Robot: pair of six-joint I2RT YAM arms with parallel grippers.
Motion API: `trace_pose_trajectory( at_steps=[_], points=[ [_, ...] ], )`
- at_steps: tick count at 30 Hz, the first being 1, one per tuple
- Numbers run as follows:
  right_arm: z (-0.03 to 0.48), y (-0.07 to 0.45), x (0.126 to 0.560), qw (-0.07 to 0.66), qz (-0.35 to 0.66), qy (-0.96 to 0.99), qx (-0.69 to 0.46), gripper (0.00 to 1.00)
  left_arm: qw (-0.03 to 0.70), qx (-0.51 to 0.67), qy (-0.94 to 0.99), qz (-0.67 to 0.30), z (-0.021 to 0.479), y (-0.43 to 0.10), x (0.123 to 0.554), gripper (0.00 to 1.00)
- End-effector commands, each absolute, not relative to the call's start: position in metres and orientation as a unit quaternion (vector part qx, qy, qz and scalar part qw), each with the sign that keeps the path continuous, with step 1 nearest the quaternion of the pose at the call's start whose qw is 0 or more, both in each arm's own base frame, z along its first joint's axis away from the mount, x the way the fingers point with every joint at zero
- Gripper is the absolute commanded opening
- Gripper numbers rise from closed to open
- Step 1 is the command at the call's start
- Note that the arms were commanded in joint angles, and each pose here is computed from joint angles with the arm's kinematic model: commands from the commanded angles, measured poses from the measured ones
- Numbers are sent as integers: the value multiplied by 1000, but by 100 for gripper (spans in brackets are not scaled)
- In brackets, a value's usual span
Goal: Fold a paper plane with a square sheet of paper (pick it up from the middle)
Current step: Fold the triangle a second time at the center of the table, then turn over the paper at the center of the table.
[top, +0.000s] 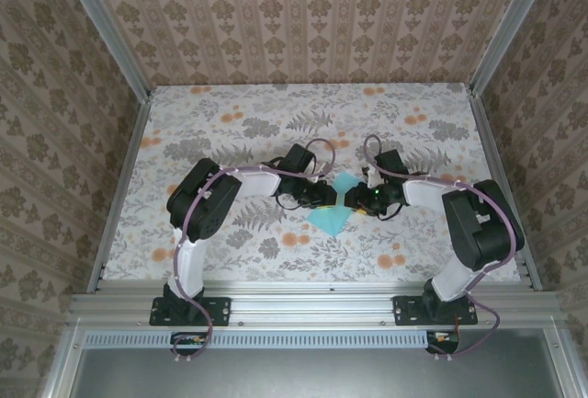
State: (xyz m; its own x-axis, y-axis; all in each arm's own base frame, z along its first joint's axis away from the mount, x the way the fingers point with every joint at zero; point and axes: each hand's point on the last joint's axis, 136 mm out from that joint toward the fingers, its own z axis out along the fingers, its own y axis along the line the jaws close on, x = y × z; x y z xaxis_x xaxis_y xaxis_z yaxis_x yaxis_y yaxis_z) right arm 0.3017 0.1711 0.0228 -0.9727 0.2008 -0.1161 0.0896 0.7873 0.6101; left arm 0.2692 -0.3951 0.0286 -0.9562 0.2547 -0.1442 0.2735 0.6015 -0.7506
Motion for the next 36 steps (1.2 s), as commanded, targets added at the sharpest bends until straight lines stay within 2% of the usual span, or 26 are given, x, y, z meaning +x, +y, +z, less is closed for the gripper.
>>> trace_pose_trajectory(
  at_steps=[1,9,17,28,36],
  points=[
    [26,181,300,70,346,933,65,38,2,138,916,-376,2,-372,266,25],
    [39,196,295,60,406,910,64,36,3,137,916,-377,3,-372,266,25],
    [30,200,289,40,418,904,76,33,11,137,912,-386,13,-376,269,26],
    [24,208,290,30,438,896,75,21,51,140,895,-420,60,-383,278,42],
    [26,222,295,30,454,888,68,20,70,141,897,-413,77,-370,281,48]
  ],
)
